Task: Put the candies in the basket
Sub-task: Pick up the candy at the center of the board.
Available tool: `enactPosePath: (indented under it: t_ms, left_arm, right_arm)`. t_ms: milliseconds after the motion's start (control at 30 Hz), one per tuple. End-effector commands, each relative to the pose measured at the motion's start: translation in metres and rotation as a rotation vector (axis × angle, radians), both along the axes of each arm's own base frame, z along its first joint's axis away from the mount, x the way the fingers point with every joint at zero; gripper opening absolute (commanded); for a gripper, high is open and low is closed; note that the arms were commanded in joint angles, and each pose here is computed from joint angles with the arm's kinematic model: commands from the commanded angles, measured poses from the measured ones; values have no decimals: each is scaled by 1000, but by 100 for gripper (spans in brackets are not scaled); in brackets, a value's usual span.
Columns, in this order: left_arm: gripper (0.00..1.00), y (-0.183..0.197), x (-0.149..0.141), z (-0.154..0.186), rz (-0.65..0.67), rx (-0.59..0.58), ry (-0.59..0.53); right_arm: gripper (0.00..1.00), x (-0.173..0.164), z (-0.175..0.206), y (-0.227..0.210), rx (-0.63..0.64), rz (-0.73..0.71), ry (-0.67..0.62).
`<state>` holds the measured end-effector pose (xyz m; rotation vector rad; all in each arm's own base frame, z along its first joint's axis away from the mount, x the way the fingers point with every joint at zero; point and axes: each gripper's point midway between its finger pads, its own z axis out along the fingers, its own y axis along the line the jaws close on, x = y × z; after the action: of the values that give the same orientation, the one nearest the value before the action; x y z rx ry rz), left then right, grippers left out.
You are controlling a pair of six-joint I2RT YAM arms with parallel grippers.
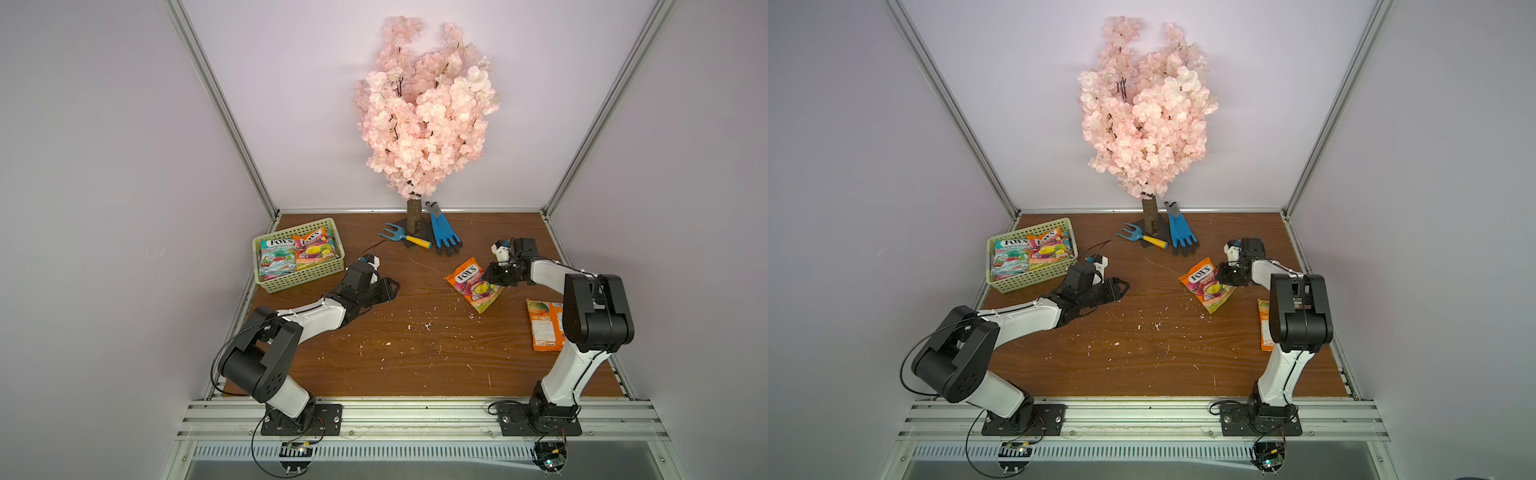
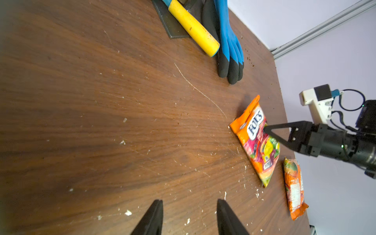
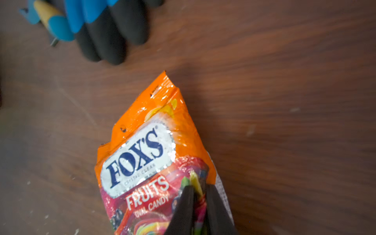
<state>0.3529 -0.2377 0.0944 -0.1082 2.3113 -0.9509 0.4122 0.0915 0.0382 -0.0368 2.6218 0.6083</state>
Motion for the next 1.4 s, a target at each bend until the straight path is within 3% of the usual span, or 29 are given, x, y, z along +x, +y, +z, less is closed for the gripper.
enactPosePath:
  t_ms: [0,167,433,600,733,967,1100,1300,1367]
  left_arm:
    - [48,-5,0,-5,17,-56,-7]
    - [58,3,-7,-15,103,-144,33]
    - [59,-15,-34,-24,154,-321,113]
    - [58,-17,-37,-42,190,-335,176]
    - [56,-20,-35,-44,188,-344,163]
    - [43,-27,-19,-8,167,-436,18]
    - [29,-32,-13,12,138,-467,-56]
    - [4,-34,-10,10,115,-479,-44]
    - [0,-30,-9,9,112,-475,-47]
  right_arm:
    - [9,-25,8,52,126,57,30]
    - [3,-43,23,112,272,67,-1]
    - [0,-53,30,165,430,-17,3]
    - [0,-55,21,172,398,-37,15]
    - [0,-59,15,170,368,-37,21]
    - [0,-65,9,164,338,-35,24]
    - [0,-68,5,163,344,-39,30]
    - [1,-70,5,164,351,-28,26]
    - [5,-68,8,162,349,-25,10]
